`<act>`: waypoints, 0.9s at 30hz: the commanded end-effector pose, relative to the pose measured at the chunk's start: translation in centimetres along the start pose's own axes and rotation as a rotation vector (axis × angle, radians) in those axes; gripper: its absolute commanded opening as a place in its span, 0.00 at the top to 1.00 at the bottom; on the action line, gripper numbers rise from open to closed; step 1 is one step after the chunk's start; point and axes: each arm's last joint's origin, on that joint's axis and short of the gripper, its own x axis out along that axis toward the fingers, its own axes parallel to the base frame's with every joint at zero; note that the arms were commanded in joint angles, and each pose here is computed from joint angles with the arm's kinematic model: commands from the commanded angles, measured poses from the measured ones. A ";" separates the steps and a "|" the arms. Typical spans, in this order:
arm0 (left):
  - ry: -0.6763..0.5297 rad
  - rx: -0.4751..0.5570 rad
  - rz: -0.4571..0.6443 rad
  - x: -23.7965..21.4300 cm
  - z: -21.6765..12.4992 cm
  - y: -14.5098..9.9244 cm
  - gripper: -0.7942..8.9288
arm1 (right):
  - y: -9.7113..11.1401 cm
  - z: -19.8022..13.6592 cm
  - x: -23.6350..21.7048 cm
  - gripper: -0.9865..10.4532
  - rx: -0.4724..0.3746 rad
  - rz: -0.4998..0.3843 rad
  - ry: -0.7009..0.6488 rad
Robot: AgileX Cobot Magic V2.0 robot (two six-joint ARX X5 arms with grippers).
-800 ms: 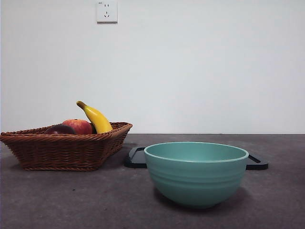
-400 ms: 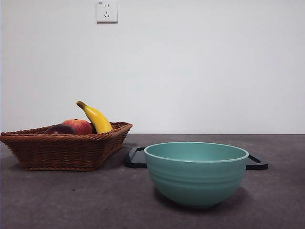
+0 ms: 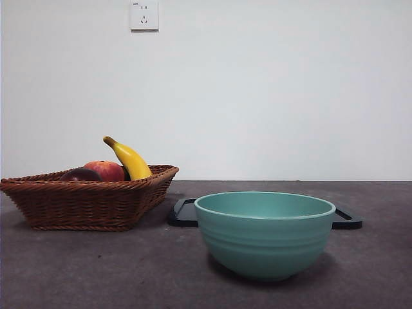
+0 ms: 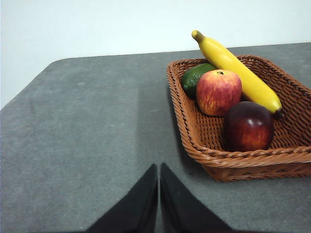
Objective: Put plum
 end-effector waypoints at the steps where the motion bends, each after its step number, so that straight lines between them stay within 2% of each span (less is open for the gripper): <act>1: 0.026 -0.013 0.001 0.2 -0.7 0.0 0.91 | -0.5 0.6 -0.6 0.91 -0.049 -0.072 -0.085; 8: 0.026 -0.013 0.001 0.2 -0.7 0.0 0.91 | -3.0 -0.8 -2.1 0.91 -0.022 -0.284 -0.436; 12: 0.026 -0.013 0.001 0.2 -0.7 0.0 0.91 | -4.8 -4.2 -1.3 0.91 -0.039 -0.459 -0.602; 15: 0.026 -0.013 0.001 0.2 -0.7 0.0 0.91 | -6.0 -7.1 0.3 0.91 -0.063 -0.553 -0.721; 19: 0.026 -0.013 0.001 0.2 -0.7 0.0 0.91 | -6.7 -9.3 1.9 0.91 -0.091 -0.594 -0.793; 27: 0.026 -0.013 0.001 0.2 -0.7 0.0 0.91 | -7.7 -12.7 4.9 0.91 -0.082 -0.606 -0.808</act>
